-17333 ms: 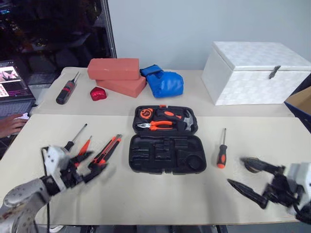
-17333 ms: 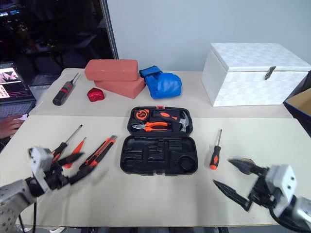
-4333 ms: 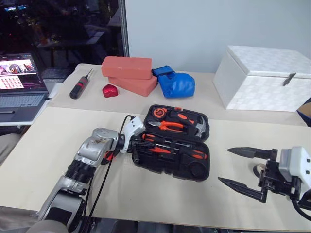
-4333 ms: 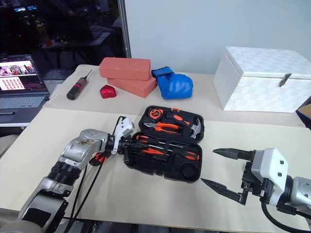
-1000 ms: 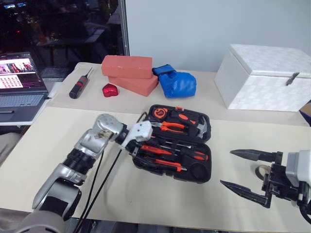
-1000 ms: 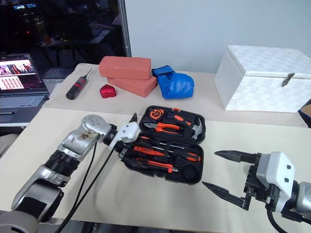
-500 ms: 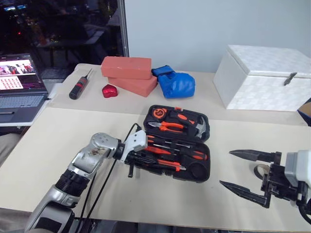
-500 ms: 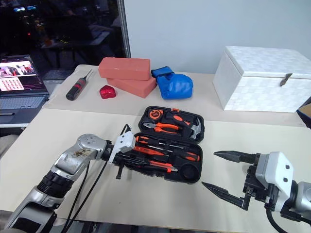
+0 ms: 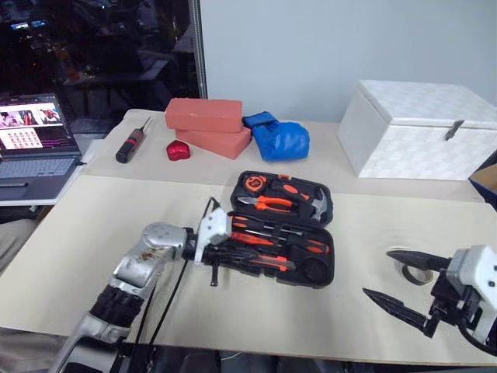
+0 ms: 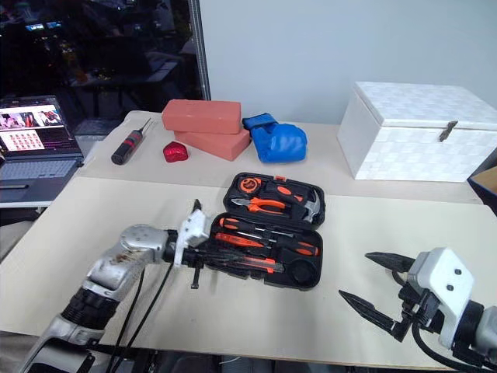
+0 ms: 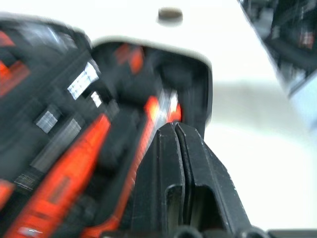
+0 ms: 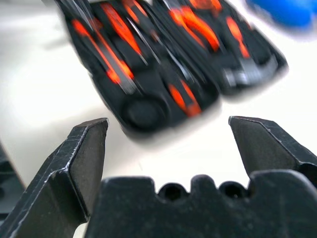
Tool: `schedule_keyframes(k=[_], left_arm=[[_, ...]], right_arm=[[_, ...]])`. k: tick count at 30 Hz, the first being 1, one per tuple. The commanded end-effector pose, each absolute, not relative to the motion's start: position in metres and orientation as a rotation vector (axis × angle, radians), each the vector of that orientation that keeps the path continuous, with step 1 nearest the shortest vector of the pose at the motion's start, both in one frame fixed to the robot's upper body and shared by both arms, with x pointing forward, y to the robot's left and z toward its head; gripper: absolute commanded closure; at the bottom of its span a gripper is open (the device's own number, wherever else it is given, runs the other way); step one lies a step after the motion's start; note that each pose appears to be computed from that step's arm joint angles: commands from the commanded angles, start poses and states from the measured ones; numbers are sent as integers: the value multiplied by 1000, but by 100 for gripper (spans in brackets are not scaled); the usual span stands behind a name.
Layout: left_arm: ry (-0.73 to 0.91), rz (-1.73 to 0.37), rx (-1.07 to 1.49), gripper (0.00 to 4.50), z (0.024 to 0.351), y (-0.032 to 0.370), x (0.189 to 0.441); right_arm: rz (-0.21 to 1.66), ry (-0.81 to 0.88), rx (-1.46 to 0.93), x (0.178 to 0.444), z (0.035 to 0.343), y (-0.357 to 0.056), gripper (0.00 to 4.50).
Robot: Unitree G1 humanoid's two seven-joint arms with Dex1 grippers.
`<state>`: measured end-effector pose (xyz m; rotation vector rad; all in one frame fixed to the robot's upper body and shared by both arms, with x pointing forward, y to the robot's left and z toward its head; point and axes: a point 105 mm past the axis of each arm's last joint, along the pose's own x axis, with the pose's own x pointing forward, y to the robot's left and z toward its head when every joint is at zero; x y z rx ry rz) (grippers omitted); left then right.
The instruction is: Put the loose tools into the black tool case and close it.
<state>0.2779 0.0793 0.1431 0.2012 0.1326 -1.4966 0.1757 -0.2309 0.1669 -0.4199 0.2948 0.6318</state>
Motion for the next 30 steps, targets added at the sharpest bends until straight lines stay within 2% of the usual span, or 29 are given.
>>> schedule_keyframes(k=[1, 3, 5, 6, 8, 9, 14, 22, 26, 30], left_arm=[[50, -1567, 150, 286, 181, 74, 263], [39, -1556, 139, 212, 191, 77, 267], [33, -1567, 135, 129, 193, 65, 260], [33, -1575, 133, 103, 194, 62, 256], [52, -1605, 125, 26, 198, 62, 252], [54, -1617, 135, 2, 198, 61, 249], [66, -1655, 160, 0, 203, 54, 242], [44, -1626, 213, 0, 204, 61, 245], [43, -1592, 217, 0, 203, 68, 246], [52, -1582, 214, 0, 200, 74, 244]], right_arm=[[392, 412, -519, 179, 166, -263, 0], [346, 483, -446, 184, 158, -270, 0], [310, 536, -402, 182, 152, -285, 0], [288, 563, -401, 184, 149, -291, 0], [260, 597, -389, 199, 141, -297, 0], [239, 622, -362, 205, 137, -302, 25], [187, 715, -347, 223, 118, -323, 159], [151, 768, -352, 237, 99, -336, 159], [175, 757, -323, 241, 96, -332, 261], [258, 697, -316, 242, 111, -315, 401]])
